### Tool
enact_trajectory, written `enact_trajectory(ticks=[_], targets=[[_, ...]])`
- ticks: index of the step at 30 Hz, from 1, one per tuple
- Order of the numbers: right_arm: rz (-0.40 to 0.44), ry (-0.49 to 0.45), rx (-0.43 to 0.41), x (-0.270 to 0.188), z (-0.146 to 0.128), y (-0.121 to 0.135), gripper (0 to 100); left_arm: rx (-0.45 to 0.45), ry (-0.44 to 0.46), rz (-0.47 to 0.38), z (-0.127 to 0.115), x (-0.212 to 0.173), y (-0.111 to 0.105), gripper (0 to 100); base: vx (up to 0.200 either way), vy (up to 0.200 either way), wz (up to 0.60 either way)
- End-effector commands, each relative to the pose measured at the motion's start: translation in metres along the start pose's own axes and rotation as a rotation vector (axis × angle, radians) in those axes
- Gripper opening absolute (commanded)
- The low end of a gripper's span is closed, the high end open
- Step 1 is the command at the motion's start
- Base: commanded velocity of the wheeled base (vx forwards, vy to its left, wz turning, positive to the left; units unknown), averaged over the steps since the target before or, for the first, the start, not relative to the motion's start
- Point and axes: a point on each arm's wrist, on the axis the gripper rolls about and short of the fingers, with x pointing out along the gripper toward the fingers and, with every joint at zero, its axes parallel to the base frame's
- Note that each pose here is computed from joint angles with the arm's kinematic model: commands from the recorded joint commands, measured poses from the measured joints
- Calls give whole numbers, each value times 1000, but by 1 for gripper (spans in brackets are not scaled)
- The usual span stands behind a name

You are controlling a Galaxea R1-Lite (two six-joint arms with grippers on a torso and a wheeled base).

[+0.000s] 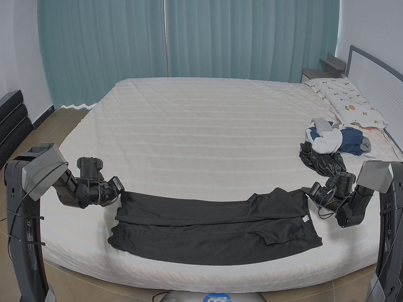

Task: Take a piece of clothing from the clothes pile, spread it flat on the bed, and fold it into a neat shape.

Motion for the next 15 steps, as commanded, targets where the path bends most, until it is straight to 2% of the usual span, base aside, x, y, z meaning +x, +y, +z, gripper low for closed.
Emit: enact_trajectory(ticks=[1, 7, 8, 9, 15], targets=[[-2, 0, 0, 2, -1, -3, 0, 0, 7, 4, -2, 2, 2, 0, 0, 0, 0], [-6, 6, -1, 4, -3, -6, 0, 1, 14, 5, -4, 3, 2, 0, 0, 0, 0], [-6, 7, 0, 5, -4, -7, 100, 0, 19, 5, -5, 2, 3, 0, 0, 0, 0], [-7, 8, 2, 5, -5, -7, 100, 1, 21, 3, -5, 2, 3, 100, 0, 0, 0], [0, -8, 0, -2, -1, -2, 100, 6, 22, 2, -5, 2, 3, 100, 0, 0, 0]])
